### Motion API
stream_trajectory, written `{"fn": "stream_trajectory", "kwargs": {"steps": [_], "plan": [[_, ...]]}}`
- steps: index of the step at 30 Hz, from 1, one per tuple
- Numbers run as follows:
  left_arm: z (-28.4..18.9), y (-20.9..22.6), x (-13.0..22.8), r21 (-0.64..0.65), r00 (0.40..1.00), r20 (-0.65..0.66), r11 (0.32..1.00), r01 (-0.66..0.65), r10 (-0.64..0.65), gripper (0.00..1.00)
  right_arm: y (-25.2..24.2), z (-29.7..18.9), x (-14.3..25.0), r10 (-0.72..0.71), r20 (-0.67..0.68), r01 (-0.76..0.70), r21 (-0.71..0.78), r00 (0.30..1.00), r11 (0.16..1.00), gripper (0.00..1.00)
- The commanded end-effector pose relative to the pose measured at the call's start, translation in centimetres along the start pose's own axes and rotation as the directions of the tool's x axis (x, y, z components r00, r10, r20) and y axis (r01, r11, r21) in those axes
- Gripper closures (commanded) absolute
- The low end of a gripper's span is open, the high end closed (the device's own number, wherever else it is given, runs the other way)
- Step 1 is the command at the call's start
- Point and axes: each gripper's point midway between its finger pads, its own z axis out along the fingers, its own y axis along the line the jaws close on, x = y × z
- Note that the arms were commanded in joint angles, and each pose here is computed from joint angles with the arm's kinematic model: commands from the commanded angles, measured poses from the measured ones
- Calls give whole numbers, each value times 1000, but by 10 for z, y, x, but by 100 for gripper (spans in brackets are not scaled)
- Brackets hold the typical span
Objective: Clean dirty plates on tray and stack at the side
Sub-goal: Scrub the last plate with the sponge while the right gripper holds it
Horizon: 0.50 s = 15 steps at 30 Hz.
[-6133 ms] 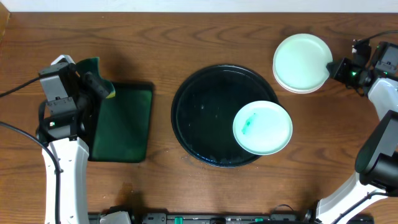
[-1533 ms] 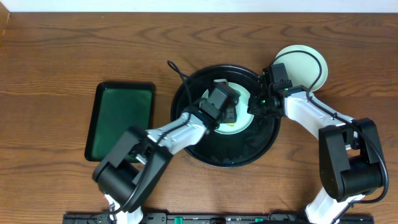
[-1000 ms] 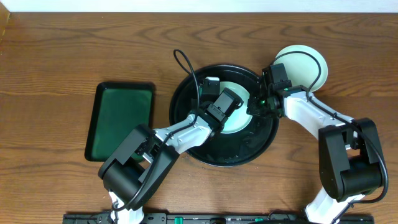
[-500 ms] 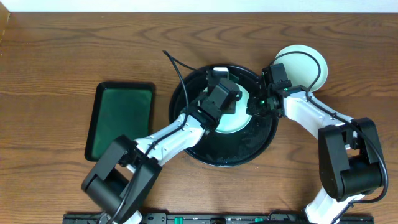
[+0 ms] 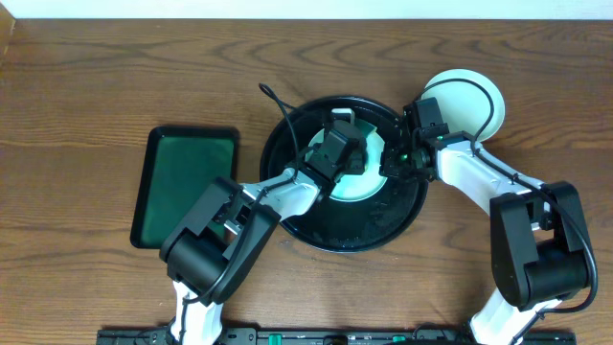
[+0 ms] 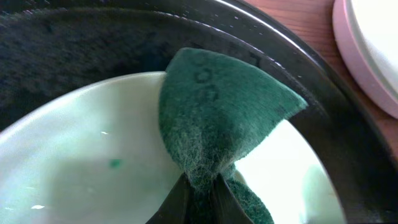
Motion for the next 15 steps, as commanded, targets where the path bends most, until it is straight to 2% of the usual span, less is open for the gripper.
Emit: {"fn": "stream_trajectory", "kwargs": {"steps": [1,4,9,13,15], "plan": [[7,59,-20,-165,996,28,983,-83,89,93,-13,16,20,4,-60,0,68,998,998,99],[4,74,-30,-211,985,29,964,-163,173,93,-12,17,21,-1,-61,6,68,998,998,99],[-19,97,-68,-392,965,146,908,-146,218,93,-9,17,23,-9,-65,14,66,998,998,99],[-46,99,-98,-475,936,206,865,-160,286,93,-9,17,22,-10,-64,15,70,998,997,99],[-57,93,-109,-470,929,240,871,-143,282,93,-9,17,22,-11,-61,15,68,998,998,99]]}}
